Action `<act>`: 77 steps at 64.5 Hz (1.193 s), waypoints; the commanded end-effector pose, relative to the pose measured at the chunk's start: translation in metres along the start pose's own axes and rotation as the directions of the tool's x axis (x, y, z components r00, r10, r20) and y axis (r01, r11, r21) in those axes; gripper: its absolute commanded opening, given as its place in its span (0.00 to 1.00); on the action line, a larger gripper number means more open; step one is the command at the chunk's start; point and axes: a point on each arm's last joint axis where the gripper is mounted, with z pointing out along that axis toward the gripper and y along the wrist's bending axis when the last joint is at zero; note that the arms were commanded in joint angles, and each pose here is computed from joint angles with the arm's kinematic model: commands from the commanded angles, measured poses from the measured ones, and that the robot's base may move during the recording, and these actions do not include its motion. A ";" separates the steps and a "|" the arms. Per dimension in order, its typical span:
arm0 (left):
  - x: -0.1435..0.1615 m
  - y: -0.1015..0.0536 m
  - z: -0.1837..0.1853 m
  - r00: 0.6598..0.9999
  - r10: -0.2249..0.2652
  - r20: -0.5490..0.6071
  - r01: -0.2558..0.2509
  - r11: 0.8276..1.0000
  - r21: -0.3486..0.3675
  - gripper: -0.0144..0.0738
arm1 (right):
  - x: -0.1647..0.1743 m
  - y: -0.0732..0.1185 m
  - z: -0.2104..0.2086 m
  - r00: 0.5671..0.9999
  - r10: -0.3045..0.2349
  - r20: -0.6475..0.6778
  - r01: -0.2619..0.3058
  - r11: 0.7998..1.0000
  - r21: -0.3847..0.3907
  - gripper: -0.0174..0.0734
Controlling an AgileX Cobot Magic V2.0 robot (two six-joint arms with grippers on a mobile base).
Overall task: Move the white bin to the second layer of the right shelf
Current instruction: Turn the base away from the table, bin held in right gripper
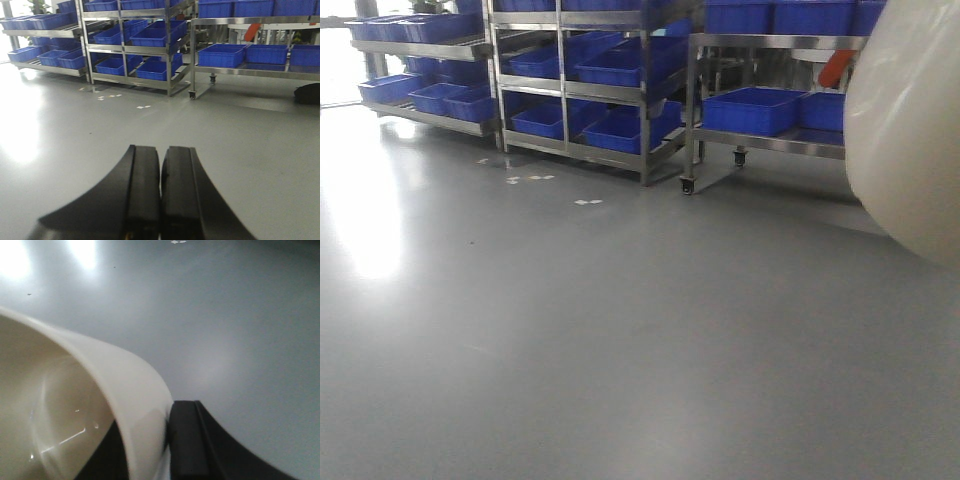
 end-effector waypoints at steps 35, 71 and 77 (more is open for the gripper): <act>0.004 0.000 0.000 0.998 -0.009 0.061 0.009 1.000 -0.008 0.26 | -0.019 0.002 -0.004 0.992 0.002 0.125 -0.001 1.000 -0.008 0.26; 0.004 0.000 0.000 0.998 -0.009 0.061 0.009 1.000 -0.008 0.26 | -0.019 0.002 -0.004 0.992 0.002 0.125 -0.001 1.000 -0.008 0.26; 0.004 0.000 0.000 0.998 -0.009 0.061 0.009 1.000 -0.008 0.26 | -0.019 0.002 -0.004 0.992 0.002 0.125 -0.001 1.000 -0.008 0.26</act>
